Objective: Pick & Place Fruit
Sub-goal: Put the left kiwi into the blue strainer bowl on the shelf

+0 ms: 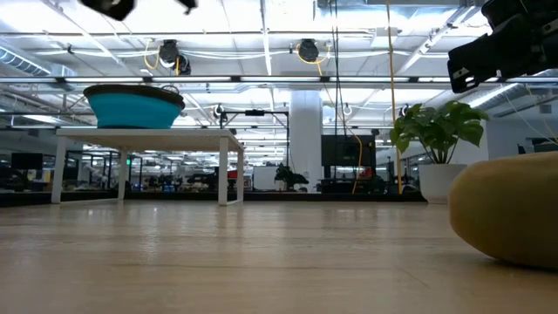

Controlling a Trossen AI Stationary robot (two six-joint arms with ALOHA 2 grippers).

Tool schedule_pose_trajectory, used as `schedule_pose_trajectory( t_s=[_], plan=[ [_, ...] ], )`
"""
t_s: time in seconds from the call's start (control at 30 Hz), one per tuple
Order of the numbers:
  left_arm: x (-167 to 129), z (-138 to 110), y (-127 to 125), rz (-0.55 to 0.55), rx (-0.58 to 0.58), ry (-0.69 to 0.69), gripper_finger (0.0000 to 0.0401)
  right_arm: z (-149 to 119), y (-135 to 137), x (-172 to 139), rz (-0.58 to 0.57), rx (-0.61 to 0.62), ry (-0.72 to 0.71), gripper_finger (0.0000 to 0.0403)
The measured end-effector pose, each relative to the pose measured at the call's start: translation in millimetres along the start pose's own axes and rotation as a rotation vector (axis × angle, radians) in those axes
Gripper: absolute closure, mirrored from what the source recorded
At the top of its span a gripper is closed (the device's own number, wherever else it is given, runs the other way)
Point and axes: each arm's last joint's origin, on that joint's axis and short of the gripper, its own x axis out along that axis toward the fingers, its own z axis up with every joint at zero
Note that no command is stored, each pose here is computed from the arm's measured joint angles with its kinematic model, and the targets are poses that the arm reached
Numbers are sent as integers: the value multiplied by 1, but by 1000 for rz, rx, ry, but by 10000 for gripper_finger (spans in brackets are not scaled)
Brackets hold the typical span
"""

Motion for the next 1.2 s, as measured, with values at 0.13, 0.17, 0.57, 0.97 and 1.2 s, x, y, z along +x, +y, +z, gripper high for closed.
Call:
schedule_pose_trajectory(
  t_s=[0.13, 0.17, 0.57, 0.97, 1.2],
  plan=[
    [12, -23, 7, 124, -127, 83, 398, 0, 0, 0, 0, 0, 0, 403],
    [13, -29, 9, 155, -161, 92, 399, 0, 0, 0, 0, 0, 0, 403],
    [2, -84, 37, 456, -89, 220, 393, 0, 0, 0, 0, 0, -1, 403],
    [-11, -110, 50, 457, 550, 392, 390, 0, 0, 0, 0, 0, 0, 403],
    [-8, -117, 60, 444, 778, 456, 399, 0, 0, 0, 0, 0, -1, 403]
  ],
)
